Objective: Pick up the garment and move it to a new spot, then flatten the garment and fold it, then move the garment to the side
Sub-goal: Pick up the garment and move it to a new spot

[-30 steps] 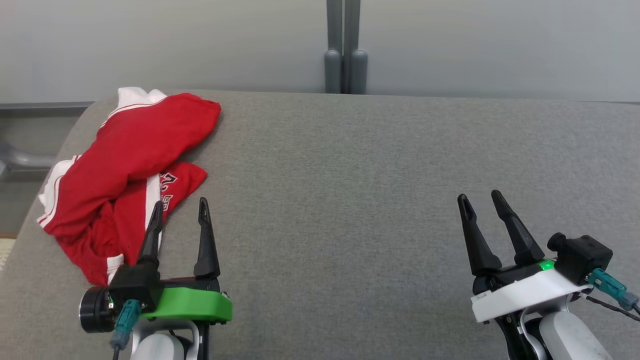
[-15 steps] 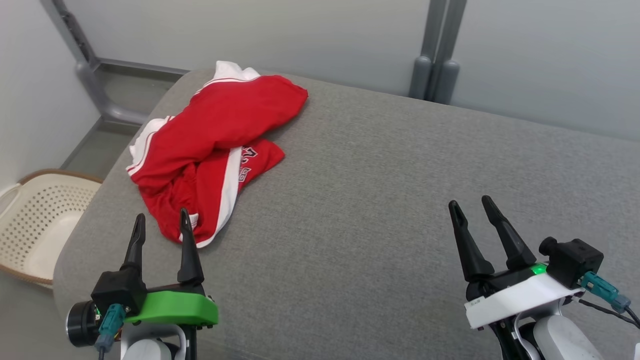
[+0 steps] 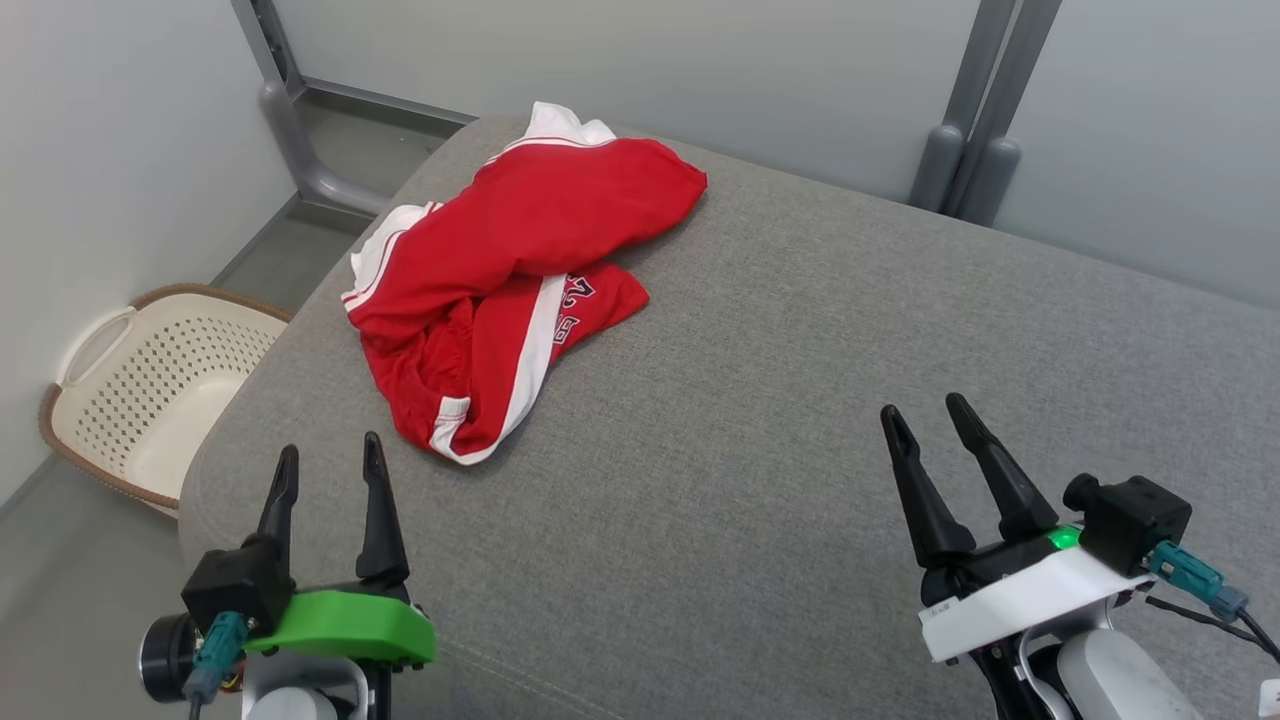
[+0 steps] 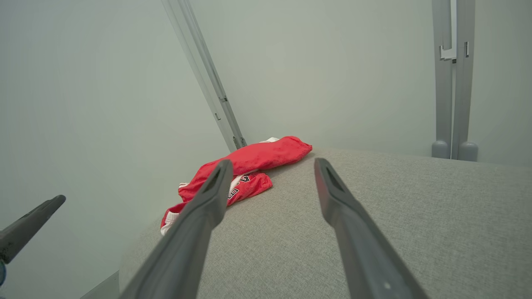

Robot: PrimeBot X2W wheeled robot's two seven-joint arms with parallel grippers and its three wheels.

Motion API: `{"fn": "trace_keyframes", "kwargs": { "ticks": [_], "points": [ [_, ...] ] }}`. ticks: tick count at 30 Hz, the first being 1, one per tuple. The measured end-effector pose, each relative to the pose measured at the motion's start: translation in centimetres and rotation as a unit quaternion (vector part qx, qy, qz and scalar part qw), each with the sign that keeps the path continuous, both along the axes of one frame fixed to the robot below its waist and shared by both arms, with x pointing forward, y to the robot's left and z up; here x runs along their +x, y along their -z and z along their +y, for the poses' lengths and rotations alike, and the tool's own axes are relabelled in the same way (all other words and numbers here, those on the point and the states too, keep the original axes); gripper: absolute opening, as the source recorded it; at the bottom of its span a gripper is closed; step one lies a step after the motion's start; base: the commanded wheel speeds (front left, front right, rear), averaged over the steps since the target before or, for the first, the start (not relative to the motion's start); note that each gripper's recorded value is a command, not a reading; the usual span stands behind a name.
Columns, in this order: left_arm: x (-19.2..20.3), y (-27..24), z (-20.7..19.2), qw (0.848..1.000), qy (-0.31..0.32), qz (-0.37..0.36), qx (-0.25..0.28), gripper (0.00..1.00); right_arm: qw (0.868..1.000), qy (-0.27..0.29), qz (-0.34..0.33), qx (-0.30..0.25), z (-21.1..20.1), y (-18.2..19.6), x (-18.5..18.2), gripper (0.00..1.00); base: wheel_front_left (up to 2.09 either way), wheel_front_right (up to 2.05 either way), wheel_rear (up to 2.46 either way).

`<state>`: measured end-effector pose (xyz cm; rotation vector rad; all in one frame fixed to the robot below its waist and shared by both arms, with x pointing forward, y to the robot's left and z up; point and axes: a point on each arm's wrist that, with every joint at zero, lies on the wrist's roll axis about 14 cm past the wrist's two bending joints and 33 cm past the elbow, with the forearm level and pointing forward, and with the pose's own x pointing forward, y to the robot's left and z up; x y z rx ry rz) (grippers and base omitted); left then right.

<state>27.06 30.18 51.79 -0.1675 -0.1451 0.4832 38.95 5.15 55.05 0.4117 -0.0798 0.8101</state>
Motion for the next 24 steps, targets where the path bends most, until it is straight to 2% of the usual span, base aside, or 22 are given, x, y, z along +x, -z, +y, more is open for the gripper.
{"fn": "trace_keyframes", "kwargs": {
  "ticks": [5,12,16,22,24],
  "points": [
    [1.6,-0.9,0.5,0.999,0.021,-0.007,-0.024,1.00,1.000,-0.004,0.000,-0.003,0.0,0.1,0.0,1.00,0.00,0.00,0.00],
    [4.5,-0.9,1.1,0.996,0.060,0.060,-0.040,1.00,1.000,0.021,0.001,-0.003,-1.8,0.1,0.5,1.00,0.00,0.00,0.00],
    [6.7,-0.4,1.9,0.988,0.083,0.122,-0.051,1.00,0.999,0.045,-0.003,-0.003,-3.6,-0.1,1.1,1.00,0.00,0.00,0.00],
    [9.3,2.3,3.9,0.960,0.102,0.234,-0.118,1.00,0.996,0.089,-0.005,-0.008,-6.8,0.0,1.9,1.00,0.00,0.00,0.00],
    [10.1,3.8,3.8,0.944,0.113,0.274,-0.144,1.00,0.994,0.104,-0.006,-0.009,-7.9,0.0,2.2,1.00,0.00,0.00,0.00]
  ]
}}
